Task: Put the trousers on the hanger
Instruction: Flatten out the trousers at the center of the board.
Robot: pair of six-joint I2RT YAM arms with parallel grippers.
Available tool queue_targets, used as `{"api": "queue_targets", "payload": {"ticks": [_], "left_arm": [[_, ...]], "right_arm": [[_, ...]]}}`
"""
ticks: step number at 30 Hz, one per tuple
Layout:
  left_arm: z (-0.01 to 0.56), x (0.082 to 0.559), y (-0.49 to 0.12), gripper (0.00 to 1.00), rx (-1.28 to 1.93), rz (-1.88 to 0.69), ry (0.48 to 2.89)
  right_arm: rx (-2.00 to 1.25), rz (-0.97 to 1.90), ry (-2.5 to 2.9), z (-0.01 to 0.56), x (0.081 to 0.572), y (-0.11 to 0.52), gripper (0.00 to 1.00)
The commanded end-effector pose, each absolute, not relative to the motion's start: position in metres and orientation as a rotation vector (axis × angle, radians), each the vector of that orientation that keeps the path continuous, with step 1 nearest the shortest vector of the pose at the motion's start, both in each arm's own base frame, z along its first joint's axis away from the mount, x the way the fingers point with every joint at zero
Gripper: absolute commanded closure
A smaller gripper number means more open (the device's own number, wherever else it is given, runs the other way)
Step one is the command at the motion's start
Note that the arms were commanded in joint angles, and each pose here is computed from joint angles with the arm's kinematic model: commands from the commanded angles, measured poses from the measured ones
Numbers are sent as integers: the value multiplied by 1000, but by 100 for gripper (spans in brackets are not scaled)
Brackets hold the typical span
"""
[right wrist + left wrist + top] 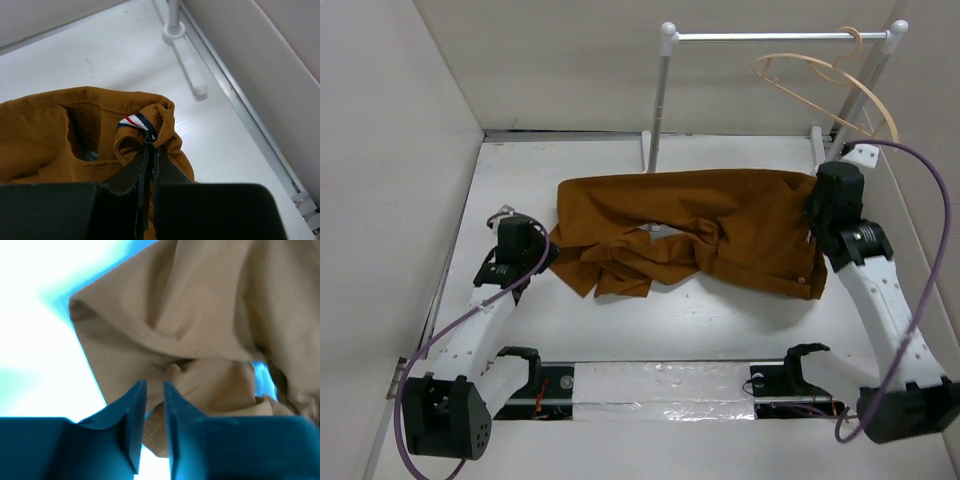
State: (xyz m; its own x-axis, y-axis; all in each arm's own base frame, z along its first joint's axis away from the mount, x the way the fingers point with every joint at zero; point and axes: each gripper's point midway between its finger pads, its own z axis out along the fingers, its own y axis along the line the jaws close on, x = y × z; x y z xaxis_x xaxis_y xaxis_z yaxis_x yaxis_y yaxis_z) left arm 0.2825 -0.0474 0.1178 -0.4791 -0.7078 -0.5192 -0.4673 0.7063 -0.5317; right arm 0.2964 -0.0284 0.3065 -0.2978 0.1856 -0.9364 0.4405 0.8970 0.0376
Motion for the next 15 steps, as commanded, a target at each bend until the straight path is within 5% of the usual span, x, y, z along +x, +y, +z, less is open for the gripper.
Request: {"api": "queue_targets", "payload": {"ticks": [1,6,7,10,15], "left_arm": [[118,278,-60,76,-814,-467,2207],[108,281,-54,52,-860,-426,2199],[104,283,-48,49,-880,-386,2201],[94,285,-50,49,-906,-388,2224],[74,290,-53,53,-948,-391,2254]], "right_arm": [[472,-297,1802,305,353,-47,100],[506,-346,1867,282,391,-64,89],[493,-343,1874,282,396,-62,67],[439,-297,1911,293,394,-44,31],[253,-87,1873,307,353,14,27]]}}
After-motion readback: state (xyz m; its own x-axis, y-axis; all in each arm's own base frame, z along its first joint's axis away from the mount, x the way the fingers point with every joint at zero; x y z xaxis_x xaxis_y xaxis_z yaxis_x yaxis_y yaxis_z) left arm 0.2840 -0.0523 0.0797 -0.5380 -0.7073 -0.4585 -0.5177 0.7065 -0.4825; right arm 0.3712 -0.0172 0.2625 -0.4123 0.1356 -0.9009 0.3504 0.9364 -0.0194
